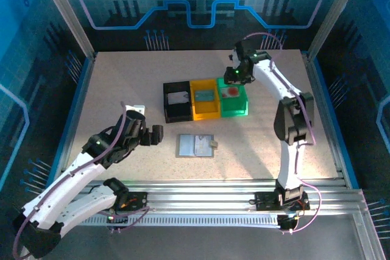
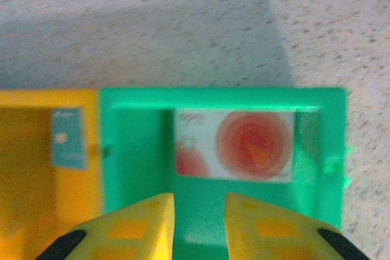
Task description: Take the credit cards out of the card holder
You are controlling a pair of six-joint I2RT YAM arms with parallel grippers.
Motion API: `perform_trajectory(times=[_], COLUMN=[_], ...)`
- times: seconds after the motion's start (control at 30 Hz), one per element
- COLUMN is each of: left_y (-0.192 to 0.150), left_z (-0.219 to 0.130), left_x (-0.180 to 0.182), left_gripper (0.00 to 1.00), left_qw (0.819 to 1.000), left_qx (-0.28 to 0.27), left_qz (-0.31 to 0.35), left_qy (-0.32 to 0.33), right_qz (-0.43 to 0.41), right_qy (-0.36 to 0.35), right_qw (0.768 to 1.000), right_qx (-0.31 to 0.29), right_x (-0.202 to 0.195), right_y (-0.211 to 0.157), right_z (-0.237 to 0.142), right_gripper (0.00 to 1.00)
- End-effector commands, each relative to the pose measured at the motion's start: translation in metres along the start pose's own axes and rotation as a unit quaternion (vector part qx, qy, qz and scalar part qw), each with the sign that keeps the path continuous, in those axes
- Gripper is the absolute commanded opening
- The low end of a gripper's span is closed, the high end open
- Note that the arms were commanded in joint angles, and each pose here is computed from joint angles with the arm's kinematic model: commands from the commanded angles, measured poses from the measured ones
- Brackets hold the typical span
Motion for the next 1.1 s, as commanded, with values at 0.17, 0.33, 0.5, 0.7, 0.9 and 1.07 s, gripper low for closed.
perform_trajectory(times=[0.17,0.33,0.5,0.7,0.9,1.07], left_y=[-0.008,-0.024,-0.041,-0.063,-0.071,-0.079], left_z=[0.01,0.028,0.05,0.081,0.105,0.119], left_x=[-0.03,-0.057,-0.086,-0.112,-0.124,-0.133], left_gripper=[0.95,0.87,0.86,0.83,0.77,0.72], left_qw=[0.992,0.978,0.972,0.967,0.961,0.955], left_qx=[0.105,0.159,0.184,0.207,0.22,0.235], left_qz=[-0.054,-0.116,-0.129,-0.132,-0.156,-0.168], left_qy=[-0.037,-0.071,-0.071,-0.06,-0.065,-0.066], right_qz=[-0.03,-0.026,-0.02,-0.024,-0.021,-0.018], right_qy=[0.091,0.13,0.122,0.096,0.093,0.091], right_qw=[0.995,0.991,0.992,0.993,0.992,0.992], right_qx=[-0.037,-0.023,-0.033,-0.058,-0.087,-0.089], right_x=[0.083,0.099,0.095,0.079,0.07,0.066], right_y=[-0.071,-0.121,-0.152,-0.168,-0.171,-0.18], right_z=[-0.038,-0.036,-0.046,-0.069,-0.095,-0.1], right_gripper=[0.29,0.28,0.28,0.28,0.29,0.29])
Point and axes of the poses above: each hand's point on the last joint's axis, 136 mm out from that joint toward the fingers, its own z axis out along the fingers, its own x axis along the line the jaws close on, y = z × x, the point moved 4 cm from there along -z, back along the fingers, and after that the axes turned 13 degrees about -z, right-handed, at the moved point
